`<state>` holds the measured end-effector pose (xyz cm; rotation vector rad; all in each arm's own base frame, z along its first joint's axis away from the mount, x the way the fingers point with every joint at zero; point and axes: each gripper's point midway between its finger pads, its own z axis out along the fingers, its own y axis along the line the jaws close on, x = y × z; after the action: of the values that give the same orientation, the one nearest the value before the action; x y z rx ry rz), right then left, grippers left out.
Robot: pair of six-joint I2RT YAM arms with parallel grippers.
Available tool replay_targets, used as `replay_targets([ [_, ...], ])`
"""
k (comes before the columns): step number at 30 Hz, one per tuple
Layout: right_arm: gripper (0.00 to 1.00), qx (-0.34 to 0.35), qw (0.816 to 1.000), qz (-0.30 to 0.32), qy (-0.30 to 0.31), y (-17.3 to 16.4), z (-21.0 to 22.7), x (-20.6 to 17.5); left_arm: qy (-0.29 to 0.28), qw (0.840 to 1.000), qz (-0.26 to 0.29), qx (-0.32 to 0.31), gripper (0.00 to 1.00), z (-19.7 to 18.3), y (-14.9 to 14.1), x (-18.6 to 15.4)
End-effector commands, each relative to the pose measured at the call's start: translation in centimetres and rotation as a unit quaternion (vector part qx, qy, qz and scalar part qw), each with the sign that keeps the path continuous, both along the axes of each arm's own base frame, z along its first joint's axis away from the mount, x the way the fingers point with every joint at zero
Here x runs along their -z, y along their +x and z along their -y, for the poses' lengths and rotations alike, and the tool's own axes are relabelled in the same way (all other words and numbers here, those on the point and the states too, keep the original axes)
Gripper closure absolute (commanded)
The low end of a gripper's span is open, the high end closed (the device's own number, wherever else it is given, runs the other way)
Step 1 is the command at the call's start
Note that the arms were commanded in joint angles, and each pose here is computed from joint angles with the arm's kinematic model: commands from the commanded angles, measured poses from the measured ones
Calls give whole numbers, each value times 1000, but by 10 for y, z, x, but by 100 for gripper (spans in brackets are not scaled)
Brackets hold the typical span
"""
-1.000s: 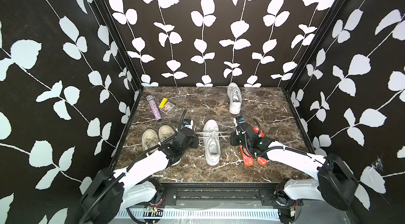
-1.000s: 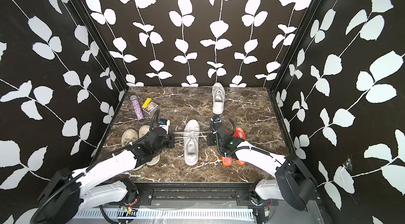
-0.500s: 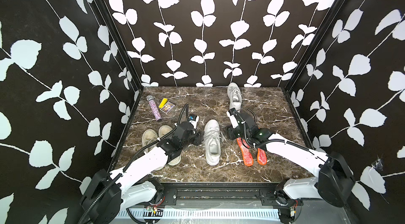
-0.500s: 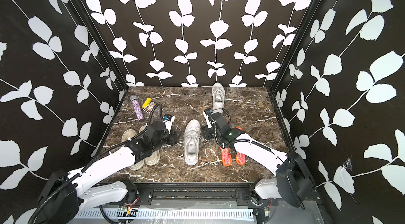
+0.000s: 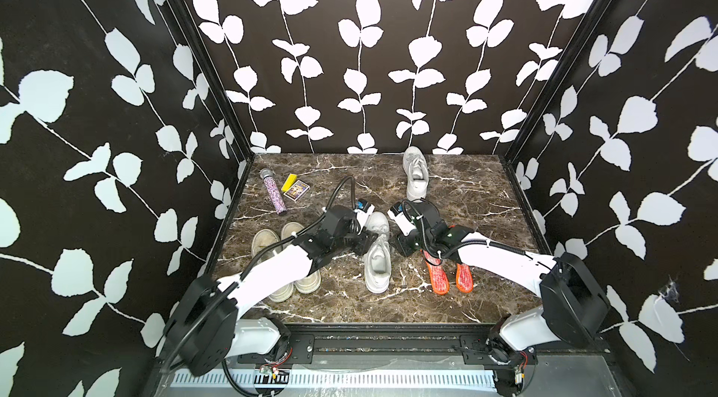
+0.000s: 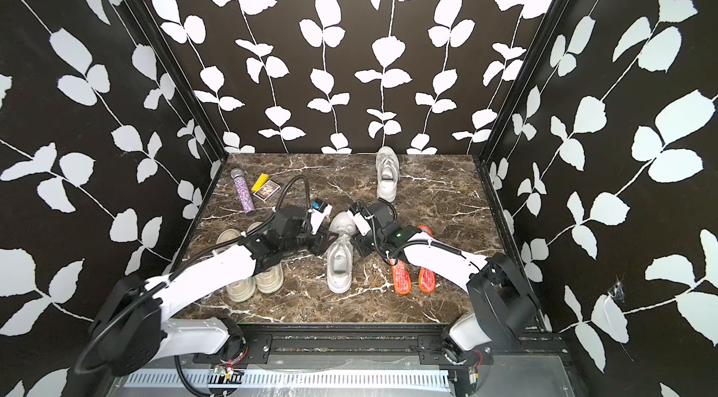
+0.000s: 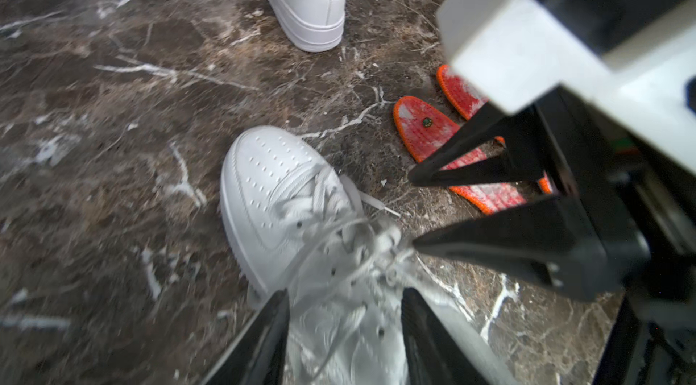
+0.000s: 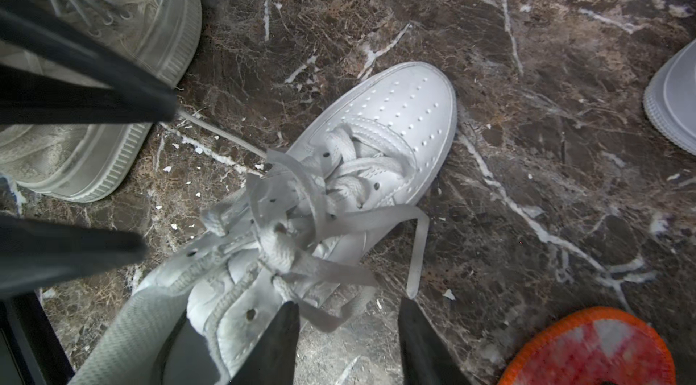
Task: Remove the insole from the shoe
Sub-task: Untie the shoelace on the shoe.
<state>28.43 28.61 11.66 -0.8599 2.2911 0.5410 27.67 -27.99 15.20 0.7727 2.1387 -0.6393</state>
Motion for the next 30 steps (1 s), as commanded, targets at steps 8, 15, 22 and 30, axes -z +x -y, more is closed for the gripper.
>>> replay_targets([
  [8,62,-26,999,20,29,12,-22,-12,10,998,3,60,53,19,1,2],
  [15,71,-30,999,16,31,14,-27,-9,35,998,-14,60,54,16,2,21],
  [22,86,-26,999,16,35,13,-27,-10,50,997,-16,51,65,15,7,31],
  [30,99,-13,999,25,32,14,-24,-10,49,997,-21,47,86,16,8,33],
])
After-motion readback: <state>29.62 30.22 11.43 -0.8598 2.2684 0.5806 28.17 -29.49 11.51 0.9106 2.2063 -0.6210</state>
